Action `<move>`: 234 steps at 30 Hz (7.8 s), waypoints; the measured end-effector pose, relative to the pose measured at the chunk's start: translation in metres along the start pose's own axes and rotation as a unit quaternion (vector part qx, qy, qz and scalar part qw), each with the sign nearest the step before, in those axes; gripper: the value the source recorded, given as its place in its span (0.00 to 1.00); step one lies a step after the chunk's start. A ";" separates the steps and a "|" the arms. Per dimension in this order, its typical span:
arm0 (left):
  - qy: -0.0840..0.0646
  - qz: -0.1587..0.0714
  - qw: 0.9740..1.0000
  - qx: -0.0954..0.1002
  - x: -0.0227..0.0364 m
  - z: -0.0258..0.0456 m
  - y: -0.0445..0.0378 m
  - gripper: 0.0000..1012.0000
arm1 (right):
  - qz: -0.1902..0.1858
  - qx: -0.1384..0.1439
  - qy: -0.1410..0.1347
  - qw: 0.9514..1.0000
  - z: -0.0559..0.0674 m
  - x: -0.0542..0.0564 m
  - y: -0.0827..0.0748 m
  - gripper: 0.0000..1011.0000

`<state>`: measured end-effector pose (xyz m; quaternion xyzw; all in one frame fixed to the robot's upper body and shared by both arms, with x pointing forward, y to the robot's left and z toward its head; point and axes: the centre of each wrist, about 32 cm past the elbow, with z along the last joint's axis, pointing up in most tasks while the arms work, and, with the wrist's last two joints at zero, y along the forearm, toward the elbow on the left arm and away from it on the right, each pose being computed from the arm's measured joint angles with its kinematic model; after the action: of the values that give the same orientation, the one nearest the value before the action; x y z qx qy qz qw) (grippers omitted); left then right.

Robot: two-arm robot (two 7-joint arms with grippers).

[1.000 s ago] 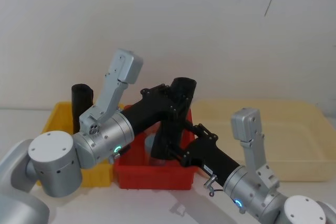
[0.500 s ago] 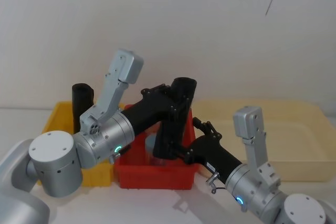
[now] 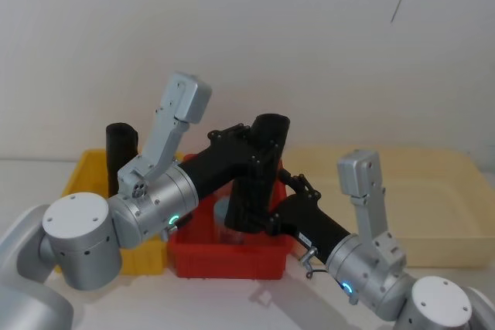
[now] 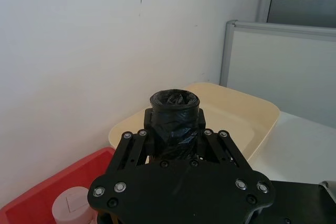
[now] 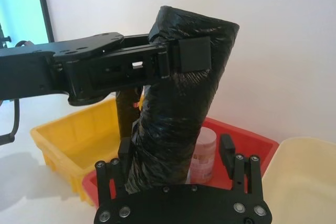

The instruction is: Pick up the garbage bag with the one hand and transfer it to the other hand.

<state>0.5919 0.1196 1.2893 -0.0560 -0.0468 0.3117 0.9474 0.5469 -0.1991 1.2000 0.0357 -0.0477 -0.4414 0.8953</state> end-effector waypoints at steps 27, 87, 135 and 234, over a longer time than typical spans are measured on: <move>0.000 0.000 1.000 0.000 0.0000 0.0000 0.0000 0.38 | 0.017 -0.001 0.004 1.000 0.000 0.002 0.016 0.63; 0.000 0.000 1.000 0.000 0.0000 0.0000 0.0000 0.99 | -0.138 0.012 0.087 0.987 0.002 0.034 -0.007 0.55; -0.011 0.052 0.999 -0.008 0.0033 0.0028 0.0130 0.99 | -0.243 -0.022 0.050 0.969 0.031 0.071 -0.042 0.84; -0.076 0.389 0.917 -0.036 0.0478 0.0188 0.1264 0.99 | 0.051 -0.160 -0.012 0.986 0.000 0.020 0.057 0.99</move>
<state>0.5539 0.2505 1.2933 -0.0801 -0.1040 0.6570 0.7424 0.6038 -0.1801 1.2075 -0.1157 0.0113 -0.3974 0.9103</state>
